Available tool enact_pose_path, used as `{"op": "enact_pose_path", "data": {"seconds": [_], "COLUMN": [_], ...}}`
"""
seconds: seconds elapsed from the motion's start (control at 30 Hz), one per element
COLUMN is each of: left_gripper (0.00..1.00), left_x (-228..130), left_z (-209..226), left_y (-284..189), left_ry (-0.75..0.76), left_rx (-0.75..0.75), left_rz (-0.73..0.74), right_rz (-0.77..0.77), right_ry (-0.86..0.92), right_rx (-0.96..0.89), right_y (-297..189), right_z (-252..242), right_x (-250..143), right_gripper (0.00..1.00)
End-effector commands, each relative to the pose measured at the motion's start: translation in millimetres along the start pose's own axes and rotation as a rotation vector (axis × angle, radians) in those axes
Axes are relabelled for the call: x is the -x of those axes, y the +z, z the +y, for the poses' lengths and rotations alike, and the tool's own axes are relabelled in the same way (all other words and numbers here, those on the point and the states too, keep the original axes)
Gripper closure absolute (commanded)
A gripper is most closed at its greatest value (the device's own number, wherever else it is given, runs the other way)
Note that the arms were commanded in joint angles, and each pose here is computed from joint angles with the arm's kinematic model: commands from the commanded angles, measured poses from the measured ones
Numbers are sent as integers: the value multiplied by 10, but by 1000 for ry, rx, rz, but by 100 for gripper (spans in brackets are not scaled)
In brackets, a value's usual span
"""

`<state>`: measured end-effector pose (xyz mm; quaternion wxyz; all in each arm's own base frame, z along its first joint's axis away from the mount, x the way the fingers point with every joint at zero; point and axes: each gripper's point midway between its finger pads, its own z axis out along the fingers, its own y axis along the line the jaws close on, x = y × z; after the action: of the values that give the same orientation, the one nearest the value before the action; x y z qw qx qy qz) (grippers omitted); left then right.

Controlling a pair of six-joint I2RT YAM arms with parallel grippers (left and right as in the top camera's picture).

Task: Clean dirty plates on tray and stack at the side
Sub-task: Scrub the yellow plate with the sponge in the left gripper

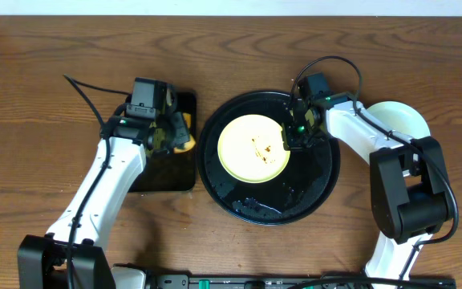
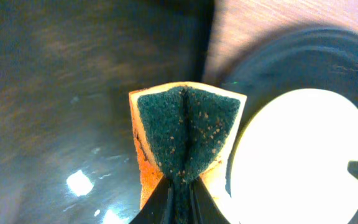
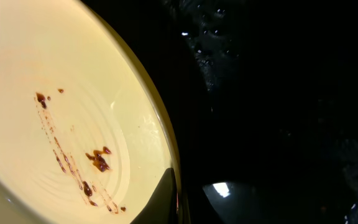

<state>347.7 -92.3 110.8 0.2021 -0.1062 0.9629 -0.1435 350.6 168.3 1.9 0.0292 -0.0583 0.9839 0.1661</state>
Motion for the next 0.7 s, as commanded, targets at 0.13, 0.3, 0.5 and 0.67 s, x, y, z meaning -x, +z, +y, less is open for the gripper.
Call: {"op": "enact_pose_path", "data": {"seconds": [0.13, 0.3, 0.5, 0.67], "left_gripper": [92, 92, 92, 92], "left_x": [-228, -416, -673, -902], "left_z": [-633, -892, -1191, -1403], "left_y": [122, 361, 658, 856], "left_ry": [156, 121, 99, 70], "left_rx": [-166, -189, -267, -340], "left_rz": [45, 94, 183, 270], "right_rz": [51, 57, 58, 58], "right_ry": [-44, -61, -55, -55], "right_rx": [-53, -52, -52, -52], "right_y": [128, 147, 148, 148], "right_z": [99, 159, 163, 164], "right_x": [-180, -208, -212, -212], "right_gripper": [99, 99, 99, 98]}}
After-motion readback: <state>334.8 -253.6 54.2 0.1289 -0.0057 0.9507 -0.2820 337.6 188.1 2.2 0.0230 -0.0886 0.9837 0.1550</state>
